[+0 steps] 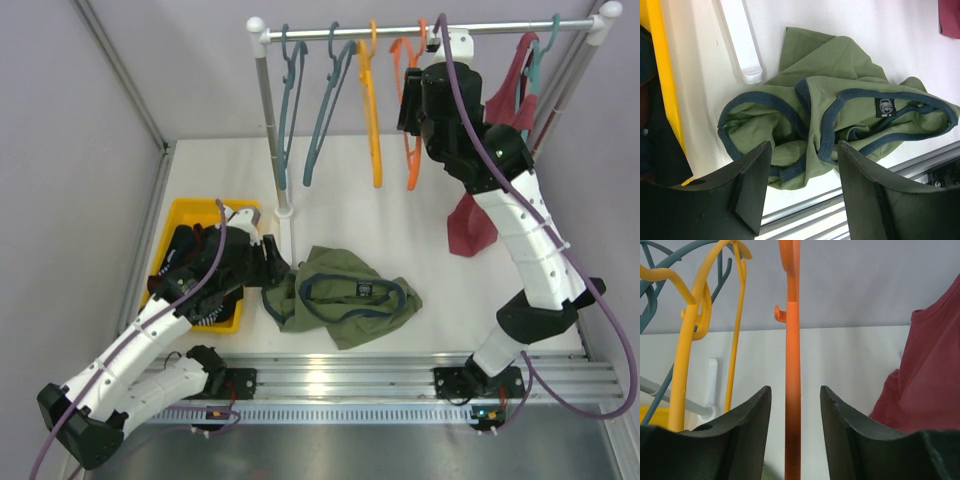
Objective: Place the tank top on the hanger
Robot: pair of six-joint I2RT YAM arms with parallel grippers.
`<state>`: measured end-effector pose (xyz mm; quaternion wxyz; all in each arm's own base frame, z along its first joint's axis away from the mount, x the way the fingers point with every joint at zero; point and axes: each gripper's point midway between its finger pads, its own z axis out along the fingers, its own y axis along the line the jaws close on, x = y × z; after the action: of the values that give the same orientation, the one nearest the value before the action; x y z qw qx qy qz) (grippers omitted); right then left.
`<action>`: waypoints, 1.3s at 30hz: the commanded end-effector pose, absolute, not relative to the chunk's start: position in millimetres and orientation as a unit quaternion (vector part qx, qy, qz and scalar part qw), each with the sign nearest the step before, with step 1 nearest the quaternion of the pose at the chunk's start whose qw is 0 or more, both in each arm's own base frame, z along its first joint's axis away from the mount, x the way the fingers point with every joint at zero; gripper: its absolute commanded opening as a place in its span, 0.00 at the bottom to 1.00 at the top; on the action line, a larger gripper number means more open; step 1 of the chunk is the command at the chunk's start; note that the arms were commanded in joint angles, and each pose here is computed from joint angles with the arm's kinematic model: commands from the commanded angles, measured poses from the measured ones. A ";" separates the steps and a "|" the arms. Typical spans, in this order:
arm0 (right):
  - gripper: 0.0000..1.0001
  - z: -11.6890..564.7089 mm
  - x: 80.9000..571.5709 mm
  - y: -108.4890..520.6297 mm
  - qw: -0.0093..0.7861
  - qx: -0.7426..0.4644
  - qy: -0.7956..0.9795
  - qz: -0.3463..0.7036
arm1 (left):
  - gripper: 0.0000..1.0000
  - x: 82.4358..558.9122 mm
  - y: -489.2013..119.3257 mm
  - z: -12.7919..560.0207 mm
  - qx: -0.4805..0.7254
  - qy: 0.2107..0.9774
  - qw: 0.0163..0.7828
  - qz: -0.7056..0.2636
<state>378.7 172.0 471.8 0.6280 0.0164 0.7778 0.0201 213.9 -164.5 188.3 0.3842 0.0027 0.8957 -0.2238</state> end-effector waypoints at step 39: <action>0.19 456.2 394.6 165.6 0.599 -0.012 0.798 0.059 | 0.61 216.8 -162.9 190.4 0.003 0.889 0.400 -0.224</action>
<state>390.0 169.7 457.7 0.6000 -0.0152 0.7973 0.0638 210.7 -162.0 181.2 0.3806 0.0026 0.8981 -0.2203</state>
